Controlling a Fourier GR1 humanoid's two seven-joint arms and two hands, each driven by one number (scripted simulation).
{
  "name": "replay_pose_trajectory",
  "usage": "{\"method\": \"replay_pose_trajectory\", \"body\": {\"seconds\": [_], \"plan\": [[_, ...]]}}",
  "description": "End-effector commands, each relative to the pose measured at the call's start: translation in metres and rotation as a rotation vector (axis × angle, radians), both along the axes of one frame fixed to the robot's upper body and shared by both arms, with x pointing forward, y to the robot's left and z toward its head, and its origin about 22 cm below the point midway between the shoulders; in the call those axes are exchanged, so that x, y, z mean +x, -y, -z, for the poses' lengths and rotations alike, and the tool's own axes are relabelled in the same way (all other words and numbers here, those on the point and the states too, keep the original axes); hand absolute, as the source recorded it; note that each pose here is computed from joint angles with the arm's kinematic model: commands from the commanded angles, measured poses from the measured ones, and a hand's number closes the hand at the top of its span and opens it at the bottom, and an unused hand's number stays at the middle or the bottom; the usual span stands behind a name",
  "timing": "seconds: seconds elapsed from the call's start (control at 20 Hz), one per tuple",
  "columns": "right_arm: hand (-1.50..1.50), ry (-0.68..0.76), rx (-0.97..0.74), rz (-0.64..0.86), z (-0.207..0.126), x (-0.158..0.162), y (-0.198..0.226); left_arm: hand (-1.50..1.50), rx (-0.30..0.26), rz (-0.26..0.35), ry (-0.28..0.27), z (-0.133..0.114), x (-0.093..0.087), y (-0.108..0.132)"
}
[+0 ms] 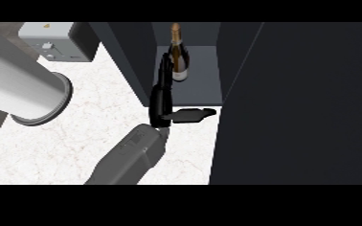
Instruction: Pick up the wine, place it into the cabinet and close the cabinet
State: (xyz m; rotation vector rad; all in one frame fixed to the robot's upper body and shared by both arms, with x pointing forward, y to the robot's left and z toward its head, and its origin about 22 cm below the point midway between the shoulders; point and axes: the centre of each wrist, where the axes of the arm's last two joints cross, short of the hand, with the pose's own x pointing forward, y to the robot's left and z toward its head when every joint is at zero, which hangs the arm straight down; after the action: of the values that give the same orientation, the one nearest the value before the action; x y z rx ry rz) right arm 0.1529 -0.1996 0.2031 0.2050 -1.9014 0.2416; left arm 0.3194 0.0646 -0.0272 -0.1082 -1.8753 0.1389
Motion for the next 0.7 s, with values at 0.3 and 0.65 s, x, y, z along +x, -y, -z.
{"method": "replay_pose_trajectory", "body": {"seconds": [0.3,0.65], "plan": [[-1.5,0.051,0.007,0.013,-0.007,-0.027,0.013,-1.5,-0.077,0.025,0.035,-0.01,-0.077,0.014],[-1.5,0.029,0.003,0.007,-0.002,-0.016,0.006,-1.5,-0.068,-0.029,0.021,-0.051,-0.109,-0.028]]}}
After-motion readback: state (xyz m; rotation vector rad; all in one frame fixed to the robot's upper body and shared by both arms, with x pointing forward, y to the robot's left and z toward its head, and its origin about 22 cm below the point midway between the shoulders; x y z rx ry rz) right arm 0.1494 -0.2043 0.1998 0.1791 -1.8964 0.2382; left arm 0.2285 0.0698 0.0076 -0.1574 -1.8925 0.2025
